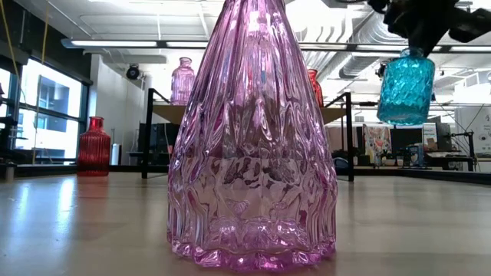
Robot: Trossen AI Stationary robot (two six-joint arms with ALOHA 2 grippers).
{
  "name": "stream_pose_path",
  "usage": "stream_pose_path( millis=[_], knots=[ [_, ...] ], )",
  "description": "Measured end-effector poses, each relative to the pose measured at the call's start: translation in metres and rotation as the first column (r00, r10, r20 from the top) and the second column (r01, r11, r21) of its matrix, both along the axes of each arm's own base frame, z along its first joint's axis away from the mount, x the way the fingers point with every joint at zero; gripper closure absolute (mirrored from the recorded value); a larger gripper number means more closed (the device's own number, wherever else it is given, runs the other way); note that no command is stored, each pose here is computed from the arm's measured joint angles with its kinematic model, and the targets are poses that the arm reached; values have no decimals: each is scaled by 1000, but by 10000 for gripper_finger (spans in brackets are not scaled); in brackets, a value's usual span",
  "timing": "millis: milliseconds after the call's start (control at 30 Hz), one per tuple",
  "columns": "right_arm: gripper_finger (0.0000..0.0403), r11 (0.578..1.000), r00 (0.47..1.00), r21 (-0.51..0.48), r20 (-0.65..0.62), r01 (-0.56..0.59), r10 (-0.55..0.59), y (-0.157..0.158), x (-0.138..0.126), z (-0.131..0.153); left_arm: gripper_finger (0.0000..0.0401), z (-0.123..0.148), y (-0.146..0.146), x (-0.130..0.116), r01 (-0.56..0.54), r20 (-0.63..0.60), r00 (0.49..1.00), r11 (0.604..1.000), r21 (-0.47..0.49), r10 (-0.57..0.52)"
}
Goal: Sort vases onto shelf
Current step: Put the blue vase on the shelf aligned with the other blue vases
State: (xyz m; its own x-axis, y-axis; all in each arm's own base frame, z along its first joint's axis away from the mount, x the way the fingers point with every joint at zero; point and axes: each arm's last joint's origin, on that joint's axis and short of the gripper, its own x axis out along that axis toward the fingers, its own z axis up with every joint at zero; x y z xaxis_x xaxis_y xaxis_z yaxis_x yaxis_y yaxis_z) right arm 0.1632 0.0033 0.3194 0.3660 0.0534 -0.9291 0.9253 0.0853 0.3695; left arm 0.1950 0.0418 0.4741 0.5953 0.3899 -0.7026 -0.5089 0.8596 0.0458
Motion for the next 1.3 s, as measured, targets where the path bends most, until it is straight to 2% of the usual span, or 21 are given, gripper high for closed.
stream_pose_path(
  millis=[200,367,633,733,967,1133,1300],
  knots=[
    [403,999,1000,33,-14,-2,3,22,9,-4,304,0,0,0,0,-1,1000,1000,0,0],
    [403,998,1000,49,0,-30,30,37,26,-11,304,-3,-1,-3,0,-46,999,1000,-11,0],
    [403,998,998,49,46,-47,45,46,52,-22,304,-10,-3,-13,-36,-148,989,997,-69,26],
    [403,998,997,43,53,-53,51,47,59,-23,304,-12,-3,-13,-49,-148,988,996,-78,37],
    [403,997,991,-30,112,-74,77,48,78,0,304,-21,-4,-19,-39,-174,984,994,-104,21],
    [403,993,995,-68,9,-97,98,45,90,16,304,-33,-5,-24,-45,-216,976,993,-110,20],
    [403,984,990,-110,-3,-138,139,36,111,38,304,-48,-7,-31,-63,-259,965,991,-122,30]
  ],
)
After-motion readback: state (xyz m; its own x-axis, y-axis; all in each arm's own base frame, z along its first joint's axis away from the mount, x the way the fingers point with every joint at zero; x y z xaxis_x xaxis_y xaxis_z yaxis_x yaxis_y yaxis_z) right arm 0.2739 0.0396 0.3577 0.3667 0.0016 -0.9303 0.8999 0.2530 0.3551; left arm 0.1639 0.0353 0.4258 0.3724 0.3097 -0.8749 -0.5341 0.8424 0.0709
